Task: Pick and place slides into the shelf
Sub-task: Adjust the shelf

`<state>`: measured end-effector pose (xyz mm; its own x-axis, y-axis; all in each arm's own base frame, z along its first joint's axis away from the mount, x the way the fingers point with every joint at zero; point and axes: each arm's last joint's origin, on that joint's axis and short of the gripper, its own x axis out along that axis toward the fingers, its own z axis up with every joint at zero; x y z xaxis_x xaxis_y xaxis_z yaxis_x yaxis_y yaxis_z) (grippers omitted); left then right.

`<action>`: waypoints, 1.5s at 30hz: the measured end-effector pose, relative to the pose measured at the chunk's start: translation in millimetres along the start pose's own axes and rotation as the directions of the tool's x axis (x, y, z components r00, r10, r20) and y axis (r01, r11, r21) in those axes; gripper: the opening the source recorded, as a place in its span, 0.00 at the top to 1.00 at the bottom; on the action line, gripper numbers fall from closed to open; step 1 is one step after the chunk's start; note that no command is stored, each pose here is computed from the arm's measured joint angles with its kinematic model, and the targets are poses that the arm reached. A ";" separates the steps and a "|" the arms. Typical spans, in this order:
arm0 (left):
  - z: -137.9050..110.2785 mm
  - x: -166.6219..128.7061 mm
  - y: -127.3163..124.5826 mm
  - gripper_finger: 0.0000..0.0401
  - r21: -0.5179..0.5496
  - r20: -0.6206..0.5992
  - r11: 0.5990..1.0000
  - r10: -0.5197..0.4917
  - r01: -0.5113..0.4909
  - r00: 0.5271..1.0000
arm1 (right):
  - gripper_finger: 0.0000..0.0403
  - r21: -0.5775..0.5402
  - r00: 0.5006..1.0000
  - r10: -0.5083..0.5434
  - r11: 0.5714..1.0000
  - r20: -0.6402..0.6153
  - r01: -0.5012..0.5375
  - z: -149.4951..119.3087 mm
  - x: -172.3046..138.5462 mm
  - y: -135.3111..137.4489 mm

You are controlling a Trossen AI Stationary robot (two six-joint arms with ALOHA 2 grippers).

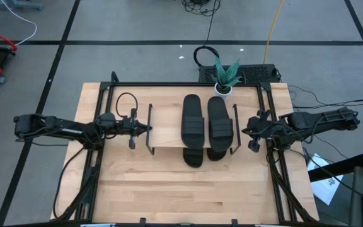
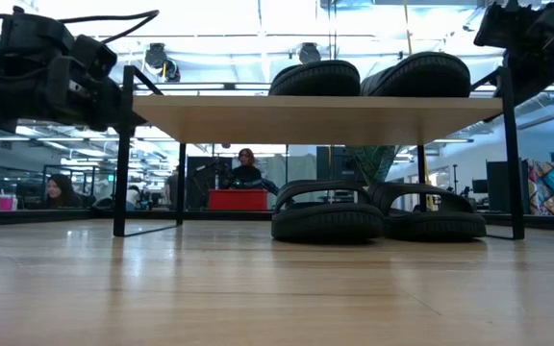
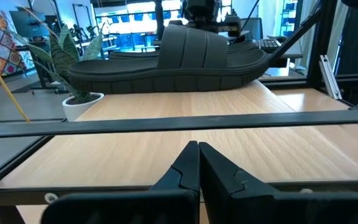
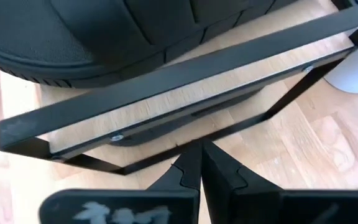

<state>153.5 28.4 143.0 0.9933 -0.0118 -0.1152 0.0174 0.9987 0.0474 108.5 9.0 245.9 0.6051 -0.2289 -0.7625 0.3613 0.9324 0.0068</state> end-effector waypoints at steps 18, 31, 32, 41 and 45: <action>4.0 -14.1 -2.4 0.99 0.020 -0.032 0.999 0.026 -0.025 0.999 | 1.00 0.002 0.999 0.032 0.999 0.013 -0.032 -1.7 -4.3 -1.7; 4.3 -26.5 -5.2 0.99 0.055 -0.058 0.997 0.051 -0.048 0.997 | 1.00 0.030 0.959 0.153 0.986 0.240 -0.165 -25.1 -43.1 -26.4; 5.4 -27.4 -6.2 0.99 0.065 -0.049 0.997 0.037 -0.034 0.998 | 1.00 0.017 0.948 0.185 0.980 0.257 -0.196 -26.5 -43.5 -26.4; 10.7 -34.4 -18.8 0.99 0.114 -0.001 0.991 -0.068 0.068 0.998 | 1.00 -0.072 0.737 0.415 0.891 0.533 -0.449 -36.6 -23.6 -18.1; 12.2 -37.0 -23.2 0.99 0.126 0.015 0.987 -0.098 0.095 0.995 | 1.00 -0.081 0.716 0.419 0.887 0.559 -0.455 -42.3 -6.3 -14.0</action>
<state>117.8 5.1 158.3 0.9884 -0.1103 -0.1047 0.1262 0.9789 0.1605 69.6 9.2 223.3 0.9809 0.0701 -0.1813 -0.0127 0.9537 0.3004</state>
